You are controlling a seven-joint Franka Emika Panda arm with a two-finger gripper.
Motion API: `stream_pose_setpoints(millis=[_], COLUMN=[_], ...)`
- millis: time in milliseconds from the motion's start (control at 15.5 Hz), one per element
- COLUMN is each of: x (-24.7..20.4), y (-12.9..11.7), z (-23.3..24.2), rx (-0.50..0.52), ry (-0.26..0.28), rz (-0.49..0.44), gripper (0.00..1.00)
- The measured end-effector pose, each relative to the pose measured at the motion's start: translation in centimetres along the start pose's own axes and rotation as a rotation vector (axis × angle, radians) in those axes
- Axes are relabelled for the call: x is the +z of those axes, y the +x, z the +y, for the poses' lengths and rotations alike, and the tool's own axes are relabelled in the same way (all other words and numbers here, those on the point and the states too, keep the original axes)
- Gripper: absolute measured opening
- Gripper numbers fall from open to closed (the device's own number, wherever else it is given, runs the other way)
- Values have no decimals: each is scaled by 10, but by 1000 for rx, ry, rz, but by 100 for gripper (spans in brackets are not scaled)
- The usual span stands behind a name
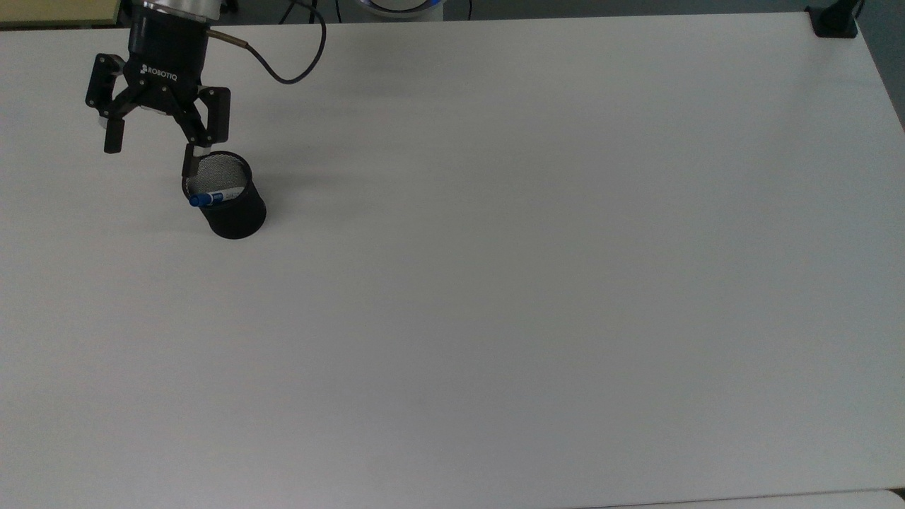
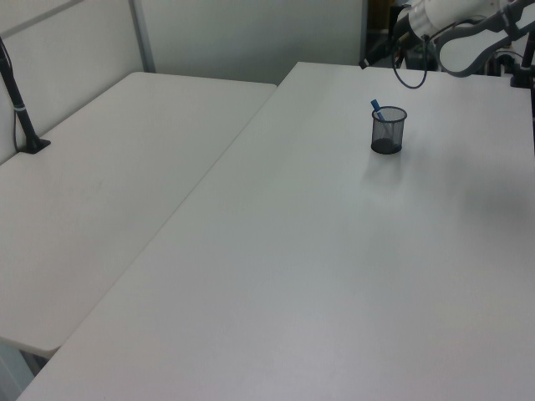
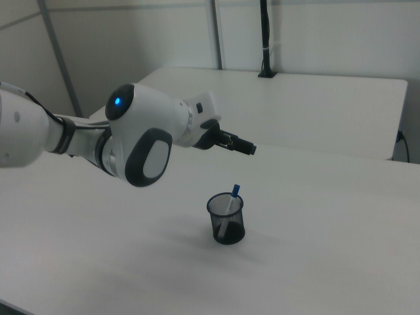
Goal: Insert the marker
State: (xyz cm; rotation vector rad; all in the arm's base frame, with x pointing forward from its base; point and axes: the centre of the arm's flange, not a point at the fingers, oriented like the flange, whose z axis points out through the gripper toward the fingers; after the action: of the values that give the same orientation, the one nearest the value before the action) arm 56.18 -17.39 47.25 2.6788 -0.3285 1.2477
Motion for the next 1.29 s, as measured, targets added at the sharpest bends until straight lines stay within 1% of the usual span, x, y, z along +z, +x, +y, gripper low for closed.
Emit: stream_pose_setpoints(millis=[64, 258, 387, 451, 709, 967, 1161, 1290], x=[-4, -22, -35, -40, -63, -107, -127, -133], y=[8, 44, 66, 72, 78, 99, 100, 96], z=[1, 6, 0, -8, -37, -50, -62, -74], rx=[4, 17, 51, 71, 122, 175, 157, 133], ry=[-4, -21, -23, -20, -12, 15, 23, 28], rz=[-23, -122, -182, -208, -367, -535, -662, -713], gripper=[100, 100, 100, 100, 100, 100, 100, 100])
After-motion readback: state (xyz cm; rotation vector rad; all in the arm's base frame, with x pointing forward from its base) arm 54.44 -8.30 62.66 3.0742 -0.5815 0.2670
